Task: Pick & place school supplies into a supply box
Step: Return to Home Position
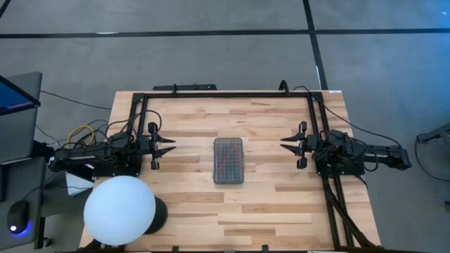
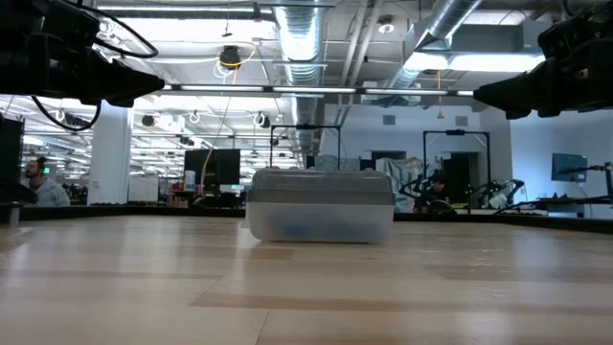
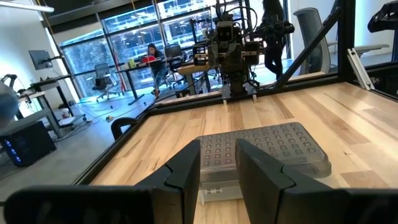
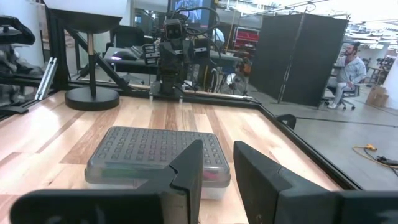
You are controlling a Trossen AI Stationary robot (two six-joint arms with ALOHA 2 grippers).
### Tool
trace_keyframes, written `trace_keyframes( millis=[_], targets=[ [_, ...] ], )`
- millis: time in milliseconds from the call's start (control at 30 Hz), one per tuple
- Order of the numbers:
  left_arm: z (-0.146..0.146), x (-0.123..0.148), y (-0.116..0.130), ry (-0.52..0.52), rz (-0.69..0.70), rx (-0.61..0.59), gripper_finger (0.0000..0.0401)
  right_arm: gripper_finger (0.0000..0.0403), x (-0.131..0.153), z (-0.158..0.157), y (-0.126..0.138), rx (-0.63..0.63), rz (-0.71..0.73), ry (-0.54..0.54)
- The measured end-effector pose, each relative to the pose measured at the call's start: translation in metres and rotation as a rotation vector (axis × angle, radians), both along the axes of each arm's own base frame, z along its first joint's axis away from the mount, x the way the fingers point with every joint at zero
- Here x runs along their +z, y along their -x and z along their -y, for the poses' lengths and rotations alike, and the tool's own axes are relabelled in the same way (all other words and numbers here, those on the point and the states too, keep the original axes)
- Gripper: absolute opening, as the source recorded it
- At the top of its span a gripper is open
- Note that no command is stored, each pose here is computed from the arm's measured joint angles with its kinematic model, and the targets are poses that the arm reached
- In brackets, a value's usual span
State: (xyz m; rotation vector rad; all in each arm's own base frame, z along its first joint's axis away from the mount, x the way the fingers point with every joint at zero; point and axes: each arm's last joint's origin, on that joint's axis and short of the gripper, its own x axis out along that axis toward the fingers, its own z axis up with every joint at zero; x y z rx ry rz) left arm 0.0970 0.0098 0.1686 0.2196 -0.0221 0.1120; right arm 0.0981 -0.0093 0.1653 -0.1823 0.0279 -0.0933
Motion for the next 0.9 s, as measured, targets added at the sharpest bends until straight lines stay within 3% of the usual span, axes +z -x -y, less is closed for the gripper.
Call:
trace_keyframes(
  millis=[900],
  targets=[
    [0.0000,0.0000,0.0000,-0.008,-0.001,0.000,0.0096,0.0085,0.0000,0.0000,0.0000,0.000,0.000,0.000]
  ],
)
